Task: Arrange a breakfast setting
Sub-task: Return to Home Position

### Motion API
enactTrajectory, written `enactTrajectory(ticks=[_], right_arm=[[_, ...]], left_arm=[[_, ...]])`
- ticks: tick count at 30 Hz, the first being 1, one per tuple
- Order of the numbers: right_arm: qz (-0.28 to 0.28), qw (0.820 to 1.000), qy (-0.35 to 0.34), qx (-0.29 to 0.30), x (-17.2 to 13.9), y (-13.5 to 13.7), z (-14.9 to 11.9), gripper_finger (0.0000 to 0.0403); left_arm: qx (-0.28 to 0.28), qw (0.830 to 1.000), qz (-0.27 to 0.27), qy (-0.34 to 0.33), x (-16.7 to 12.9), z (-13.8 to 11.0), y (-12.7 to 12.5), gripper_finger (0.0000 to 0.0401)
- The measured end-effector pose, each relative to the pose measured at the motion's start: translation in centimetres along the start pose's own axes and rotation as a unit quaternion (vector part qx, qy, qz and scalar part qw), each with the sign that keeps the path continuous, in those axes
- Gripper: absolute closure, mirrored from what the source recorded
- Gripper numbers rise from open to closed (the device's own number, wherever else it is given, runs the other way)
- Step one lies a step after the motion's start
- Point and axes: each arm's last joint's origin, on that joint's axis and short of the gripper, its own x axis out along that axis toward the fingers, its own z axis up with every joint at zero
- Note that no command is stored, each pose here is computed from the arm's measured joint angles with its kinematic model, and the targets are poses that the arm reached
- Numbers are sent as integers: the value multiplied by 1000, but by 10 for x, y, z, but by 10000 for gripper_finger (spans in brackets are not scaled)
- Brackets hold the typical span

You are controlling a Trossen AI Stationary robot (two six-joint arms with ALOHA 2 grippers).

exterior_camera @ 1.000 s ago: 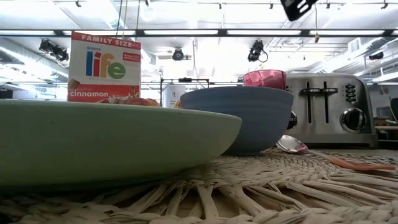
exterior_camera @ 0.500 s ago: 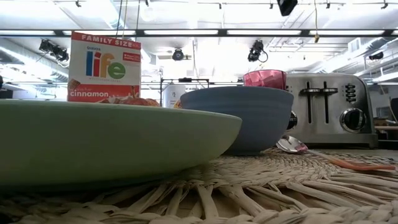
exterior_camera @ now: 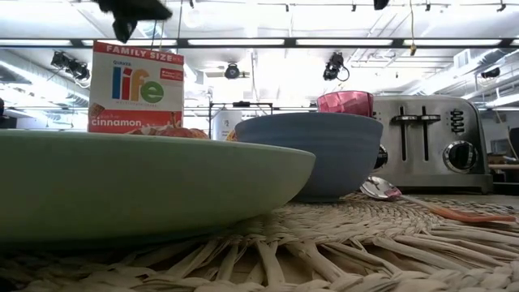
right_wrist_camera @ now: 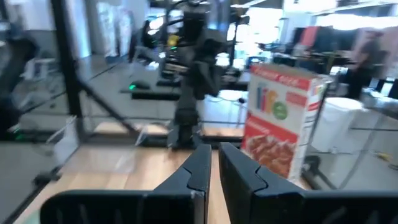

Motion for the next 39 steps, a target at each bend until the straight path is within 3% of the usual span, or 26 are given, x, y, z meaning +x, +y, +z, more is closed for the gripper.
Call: enactTrajectory(ticks=[7, 13, 24, 32, 39], right_arm=[[15, 999, -25, 31, -28, -18, -39, 364], [2, 995, -75, 61, -61, -23, -75, 363], [-31, 975, -194, 108, -100, -26, -128, 366], [4, 982, -142, 126, -99, -24, -140, 369], [-10, 986, -146, 84, -100, -26, -140, 369]], left_arm=[[124, 992, -12, 2, -5, -25, 5, 374], [176, 982, -35, -61, -26, -46, 15, 374], [136, 973, -50, -179, -46, -94, 39, 374], [112, 970, -64, -207, -21, -140, 45, 374], [106, 978, -66, -168, -18, -147, 46, 374]])
